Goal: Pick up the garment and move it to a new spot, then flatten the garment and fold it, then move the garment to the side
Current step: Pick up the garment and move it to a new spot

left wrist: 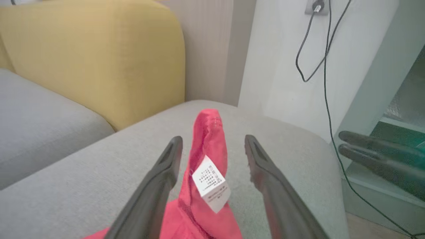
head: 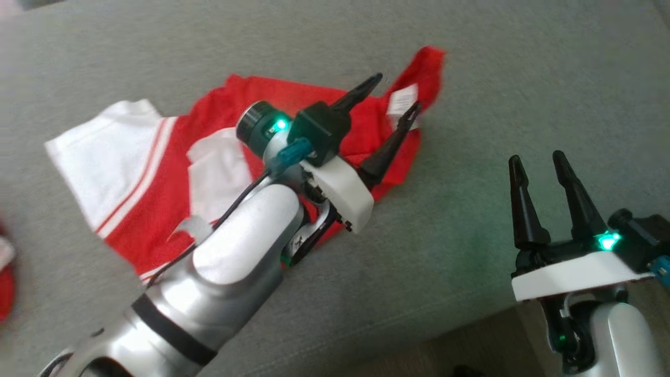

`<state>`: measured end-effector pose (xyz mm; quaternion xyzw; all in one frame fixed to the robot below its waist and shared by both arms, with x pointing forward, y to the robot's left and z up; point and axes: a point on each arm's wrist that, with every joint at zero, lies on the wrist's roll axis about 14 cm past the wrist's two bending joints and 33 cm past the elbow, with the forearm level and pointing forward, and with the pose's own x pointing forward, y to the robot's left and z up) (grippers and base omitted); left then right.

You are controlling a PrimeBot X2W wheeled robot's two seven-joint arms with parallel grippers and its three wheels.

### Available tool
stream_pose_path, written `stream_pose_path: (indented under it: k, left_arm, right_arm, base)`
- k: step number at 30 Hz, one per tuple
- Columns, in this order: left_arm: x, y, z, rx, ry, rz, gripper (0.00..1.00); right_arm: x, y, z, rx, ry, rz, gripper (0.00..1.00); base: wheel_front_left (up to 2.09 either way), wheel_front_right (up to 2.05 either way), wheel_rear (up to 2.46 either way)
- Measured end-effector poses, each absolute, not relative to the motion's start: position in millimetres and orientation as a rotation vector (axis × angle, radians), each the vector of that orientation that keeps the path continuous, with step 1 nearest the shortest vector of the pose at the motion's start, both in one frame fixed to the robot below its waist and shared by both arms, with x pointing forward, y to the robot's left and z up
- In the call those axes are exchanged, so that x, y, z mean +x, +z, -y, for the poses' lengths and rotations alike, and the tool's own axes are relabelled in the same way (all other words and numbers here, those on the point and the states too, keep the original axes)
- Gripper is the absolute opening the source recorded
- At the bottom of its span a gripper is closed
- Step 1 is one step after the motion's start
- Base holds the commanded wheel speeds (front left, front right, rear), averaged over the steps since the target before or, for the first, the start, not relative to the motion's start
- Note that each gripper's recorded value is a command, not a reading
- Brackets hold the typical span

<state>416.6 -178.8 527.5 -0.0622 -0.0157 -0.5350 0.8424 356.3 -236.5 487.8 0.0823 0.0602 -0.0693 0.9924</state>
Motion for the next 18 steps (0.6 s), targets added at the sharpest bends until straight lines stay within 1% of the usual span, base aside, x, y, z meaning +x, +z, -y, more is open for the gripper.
stream_pose_path:
  k: [4,6,10,18]
  left_arm:
    - [432,545,140,-0.157,-0.98,0.1,1.0]
    - [445,544,108,-0.146,-0.867,0.111,1.0]
    - [464,533,34,-0.126,-0.635,0.08,1.0]
    - [451,524,-96,-0.102,-0.287,0.055,1.0]
  right_arm:
    - [365,492,221,0.158,-0.082,-0.113,1.0]
    - [370,494,212,0.152,-0.05,-0.113,1.0]
    - [380,499,193,0.143,0.016,-0.111,1.0]
    - [391,512,159,0.123,0.124,-0.091,1.0]
  base:
    - [0.0,0.0,0.0]
    - [0.0,0.0,0.0]
    - [0.0,0.0,0.0]
    - [0.0,0.0,0.0]
